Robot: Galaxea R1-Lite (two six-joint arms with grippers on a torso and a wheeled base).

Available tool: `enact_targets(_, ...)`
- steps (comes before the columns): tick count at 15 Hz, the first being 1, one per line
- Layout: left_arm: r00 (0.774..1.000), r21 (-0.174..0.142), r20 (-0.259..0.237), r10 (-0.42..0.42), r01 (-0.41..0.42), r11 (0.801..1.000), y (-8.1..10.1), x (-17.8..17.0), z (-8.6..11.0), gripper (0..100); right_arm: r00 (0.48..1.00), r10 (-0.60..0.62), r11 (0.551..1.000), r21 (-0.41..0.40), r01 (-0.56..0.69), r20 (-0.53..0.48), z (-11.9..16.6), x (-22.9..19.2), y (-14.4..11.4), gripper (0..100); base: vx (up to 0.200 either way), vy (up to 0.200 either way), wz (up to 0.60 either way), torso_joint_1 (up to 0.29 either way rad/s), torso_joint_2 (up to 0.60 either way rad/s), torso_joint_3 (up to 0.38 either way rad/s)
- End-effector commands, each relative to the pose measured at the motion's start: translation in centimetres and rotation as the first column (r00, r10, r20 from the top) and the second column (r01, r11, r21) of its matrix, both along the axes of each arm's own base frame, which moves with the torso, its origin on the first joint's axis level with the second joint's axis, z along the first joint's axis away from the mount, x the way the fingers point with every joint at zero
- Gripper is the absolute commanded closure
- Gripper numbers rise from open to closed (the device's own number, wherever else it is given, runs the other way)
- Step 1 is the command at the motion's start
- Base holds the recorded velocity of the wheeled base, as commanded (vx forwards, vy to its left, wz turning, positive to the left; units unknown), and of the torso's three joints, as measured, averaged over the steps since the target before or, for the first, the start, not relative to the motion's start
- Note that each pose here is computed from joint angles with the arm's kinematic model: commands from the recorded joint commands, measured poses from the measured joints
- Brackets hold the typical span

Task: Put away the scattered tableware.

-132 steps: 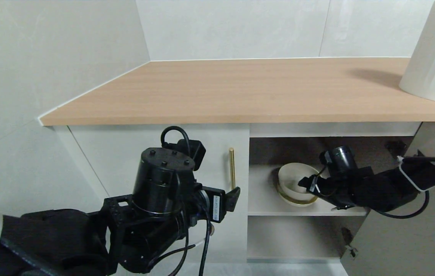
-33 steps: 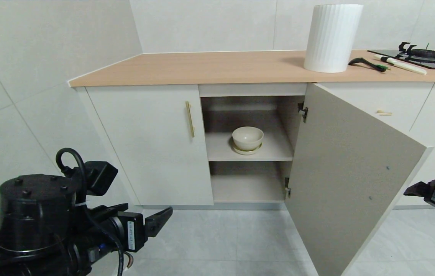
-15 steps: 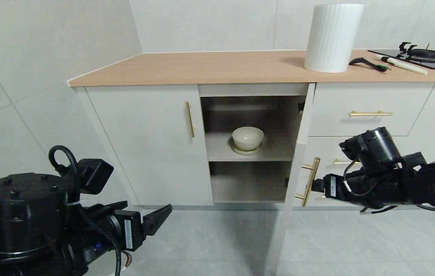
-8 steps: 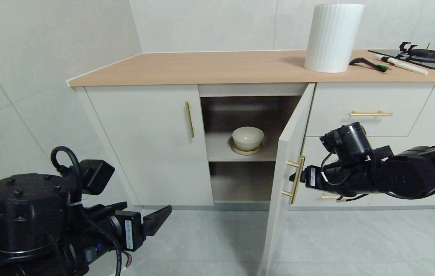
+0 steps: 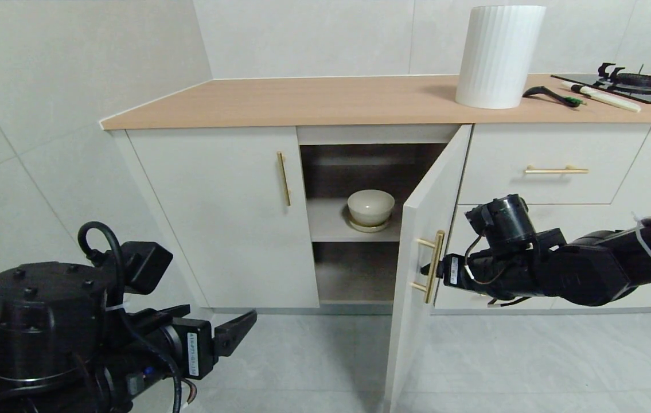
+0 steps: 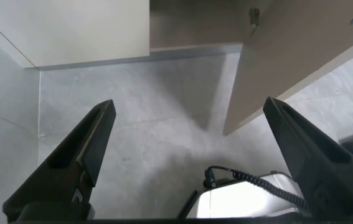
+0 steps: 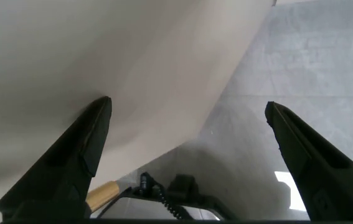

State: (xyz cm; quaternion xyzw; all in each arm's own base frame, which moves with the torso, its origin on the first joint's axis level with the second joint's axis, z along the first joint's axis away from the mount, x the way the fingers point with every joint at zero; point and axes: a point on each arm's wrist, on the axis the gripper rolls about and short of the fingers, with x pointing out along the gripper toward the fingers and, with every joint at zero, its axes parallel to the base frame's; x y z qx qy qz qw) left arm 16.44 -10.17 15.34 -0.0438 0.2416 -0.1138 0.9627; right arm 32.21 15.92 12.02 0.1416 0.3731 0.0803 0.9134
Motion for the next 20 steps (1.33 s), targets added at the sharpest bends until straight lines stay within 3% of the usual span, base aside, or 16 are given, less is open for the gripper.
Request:
enact_targets(1, 1.0, 0.009, -0.001, -0.002, 0.002, 1.0, 0.0, 0.0, 0.0, 0, 1.0, 0.003, 1.0, 0.012, -0.003, -0.001, -0.5, 0.1, 0.5, 0, 0.2, 0.0, 0.0, -0.007, -0.01, 0.002)
enact_targets(8, 1.0, 0.014, -0.004, -0.003, 0.003, 1.0, 0.0, -0.1, 0.0, 0, 0.998, -0.034, 0.995, 0.094, 0.03, 0.044, -1.1, 1.1, 1.6, 0, 0.2, 0.0, 0.0, 0.004, 0.0, 0.003)
enact_targets(9, 1.0, 0.014, -0.004, -0.003, 0.003, 1.0, 0.0, 0.0, 0.0, 0, 0.996, -0.066, 0.987, 0.151, 0.056, 0.063, -1.0, 1.7, 1.9, 0, 0.2, 0.0, 0.0, -0.012, 0.0, 0.007)
enact_targets(16, 1.0, 0.009, 0.002, 0.001, -0.001, 1.0, 0.0, 0.1, 0.1, 0, 0.977, -0.199, 0.92, 0.356, 0.161, 0.073, -0.5, 4.1, 3.1, 0, 0.0, 0.0, 0.0, 0.0, 0.0, 0.0)
enact_targets(20, 1.0, 0.009, 0.002, 0.001, -0.001, 1.0, 0.0, 0.1, 0.1, 0, 0.951, -0.294, 0.894, 0.379, 0.238, 0.096, -0.7, 5.6, 3.6, 0, 0.0, 0.0, 0.0, 0.0, 0.0, 0.0)
